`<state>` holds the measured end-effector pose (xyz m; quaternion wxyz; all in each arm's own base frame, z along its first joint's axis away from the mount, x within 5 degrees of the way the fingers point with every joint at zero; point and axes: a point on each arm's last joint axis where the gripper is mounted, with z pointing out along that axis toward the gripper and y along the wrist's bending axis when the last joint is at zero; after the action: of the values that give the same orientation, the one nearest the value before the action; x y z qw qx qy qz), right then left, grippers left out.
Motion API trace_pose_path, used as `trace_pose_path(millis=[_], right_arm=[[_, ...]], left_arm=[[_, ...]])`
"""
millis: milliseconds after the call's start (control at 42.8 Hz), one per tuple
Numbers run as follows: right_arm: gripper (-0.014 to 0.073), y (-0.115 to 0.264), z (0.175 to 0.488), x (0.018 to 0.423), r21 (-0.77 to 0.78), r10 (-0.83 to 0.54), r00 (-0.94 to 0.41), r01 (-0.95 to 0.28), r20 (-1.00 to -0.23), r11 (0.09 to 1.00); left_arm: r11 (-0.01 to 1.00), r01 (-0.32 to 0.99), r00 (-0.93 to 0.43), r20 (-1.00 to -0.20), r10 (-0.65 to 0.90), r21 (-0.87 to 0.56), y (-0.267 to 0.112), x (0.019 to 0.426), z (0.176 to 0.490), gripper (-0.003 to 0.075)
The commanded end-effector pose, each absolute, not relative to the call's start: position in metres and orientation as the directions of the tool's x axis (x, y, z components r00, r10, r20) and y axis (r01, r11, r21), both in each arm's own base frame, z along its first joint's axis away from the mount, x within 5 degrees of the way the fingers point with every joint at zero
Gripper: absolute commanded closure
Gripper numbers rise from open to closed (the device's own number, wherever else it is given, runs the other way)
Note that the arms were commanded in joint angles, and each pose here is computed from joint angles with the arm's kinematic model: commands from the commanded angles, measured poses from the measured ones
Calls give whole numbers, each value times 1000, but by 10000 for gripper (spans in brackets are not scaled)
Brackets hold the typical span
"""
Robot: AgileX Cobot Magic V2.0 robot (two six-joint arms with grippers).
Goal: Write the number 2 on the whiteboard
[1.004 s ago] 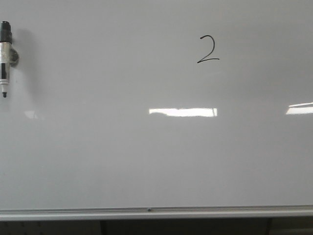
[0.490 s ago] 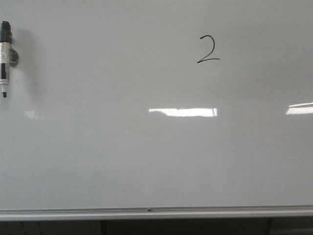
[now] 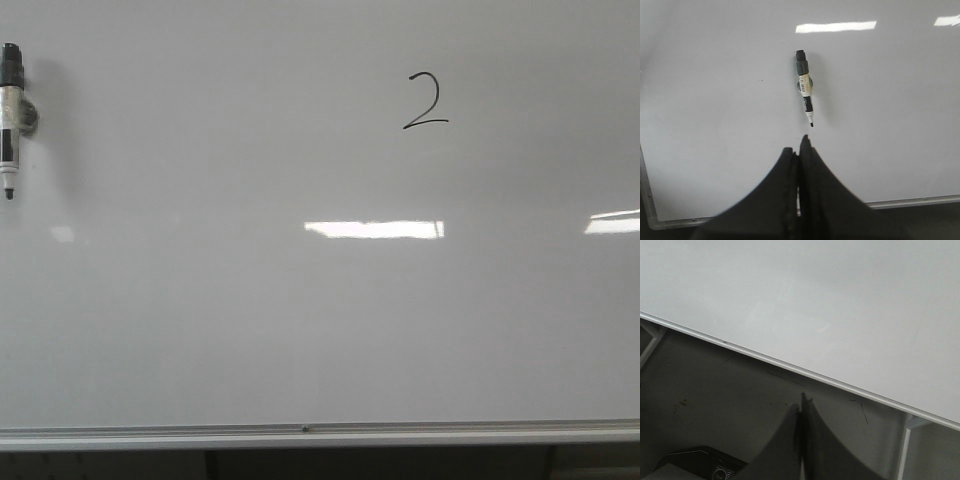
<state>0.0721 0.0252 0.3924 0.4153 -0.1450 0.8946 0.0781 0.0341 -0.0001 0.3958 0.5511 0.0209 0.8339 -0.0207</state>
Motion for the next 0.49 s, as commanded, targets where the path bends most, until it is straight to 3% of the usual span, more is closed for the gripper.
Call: trace_pose_path(millis=[0, 187, 467], right_arm=[[664, 24, 404, 74, 13, -170, -555, -310, -814, 951], [664, 24, 404, 74, 13, -170, -555, -310, -814, 951], [664, 24, 404, 74, 13, -170, -555, -310, -814, 951]], left_arm=[[1000, 26, -286, -958, 4, -3, 2, 31, 400, 741], [1000, -15, -160, -987, 11, 13, 4, 31, 369, 741], [1000, 12, 10, -1000, 0, 0, 0, 44, 285, 741]])
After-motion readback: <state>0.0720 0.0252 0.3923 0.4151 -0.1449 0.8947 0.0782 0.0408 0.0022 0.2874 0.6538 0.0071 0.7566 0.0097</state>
